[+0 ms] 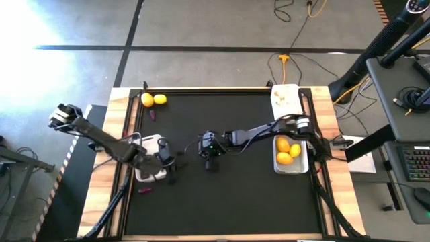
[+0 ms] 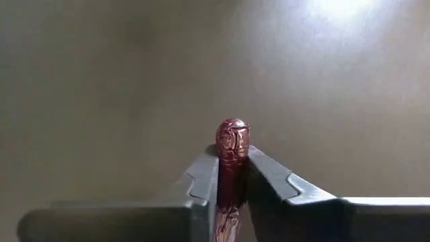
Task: Sort produce into baskets
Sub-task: Put the eggplant into the bottom white bin
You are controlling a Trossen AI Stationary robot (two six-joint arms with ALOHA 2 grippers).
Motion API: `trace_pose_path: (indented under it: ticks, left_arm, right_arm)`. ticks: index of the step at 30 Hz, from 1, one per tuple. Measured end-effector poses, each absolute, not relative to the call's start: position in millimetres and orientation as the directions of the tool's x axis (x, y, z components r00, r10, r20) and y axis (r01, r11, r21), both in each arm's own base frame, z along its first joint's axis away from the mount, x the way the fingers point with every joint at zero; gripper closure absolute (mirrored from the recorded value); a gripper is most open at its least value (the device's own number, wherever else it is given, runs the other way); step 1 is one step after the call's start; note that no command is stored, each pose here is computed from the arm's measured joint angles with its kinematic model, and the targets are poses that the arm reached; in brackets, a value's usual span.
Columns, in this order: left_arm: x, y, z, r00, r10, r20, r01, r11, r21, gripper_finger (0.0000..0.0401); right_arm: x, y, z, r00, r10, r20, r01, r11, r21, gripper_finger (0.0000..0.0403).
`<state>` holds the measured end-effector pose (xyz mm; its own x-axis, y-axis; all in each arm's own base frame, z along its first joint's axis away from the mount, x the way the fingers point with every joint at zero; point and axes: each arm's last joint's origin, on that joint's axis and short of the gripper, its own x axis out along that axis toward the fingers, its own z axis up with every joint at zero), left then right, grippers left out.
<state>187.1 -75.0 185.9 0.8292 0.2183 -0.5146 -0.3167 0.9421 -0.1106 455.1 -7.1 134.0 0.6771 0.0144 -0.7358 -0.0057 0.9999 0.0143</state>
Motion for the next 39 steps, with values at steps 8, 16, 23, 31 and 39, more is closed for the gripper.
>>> trace_pose_path:
  ticks: [8,16,23,31,39]
  left_arm:
    - [209.6,-51.7,171.7,0.794,0.199,-0.574,-0.315,0.943,-0.109,0.0144]
    - [241.4,-23.3,145.7,0.797,0.118,-0.592,-0.198,0.978,-0.072,0.0141]
    - [261.0,-17.7,116.8,0.764,0.107,-0.636,-0.159,0.987,-0.025,0.0146]
    - [279.9,-14.3,95.6,0.729,0.123,-0.674,-0.17,0.986,-0.004,0.019]
    - [282.0,-15.4,95.0,0.746,0.119,-0.655,-0.166,0.986,-0.01,0.0325]
  right_arm:
    - [455.3,-2.1,154.6,0.658,0.022,-0.753,-0.04,0.999,-0.006,0.0233]
    - [414.9,22.7,204.7,0.58,-0.089,-0.81,-0.028,0.991,-0.129,0.0158]
    - [384.8,58.4,216.0,0.606,-0.158,-0.78,0.035,0.984,-0.172,0.0144]
    - [378.8,71.4,209.8,0.616,-0.163,-0.771,0.033,0.983,-0.181,0.0162]
    - [378.1,71.1,210.3,0.613,-0.164,-0.773,0.009,0.98,-0.2,0.0175]
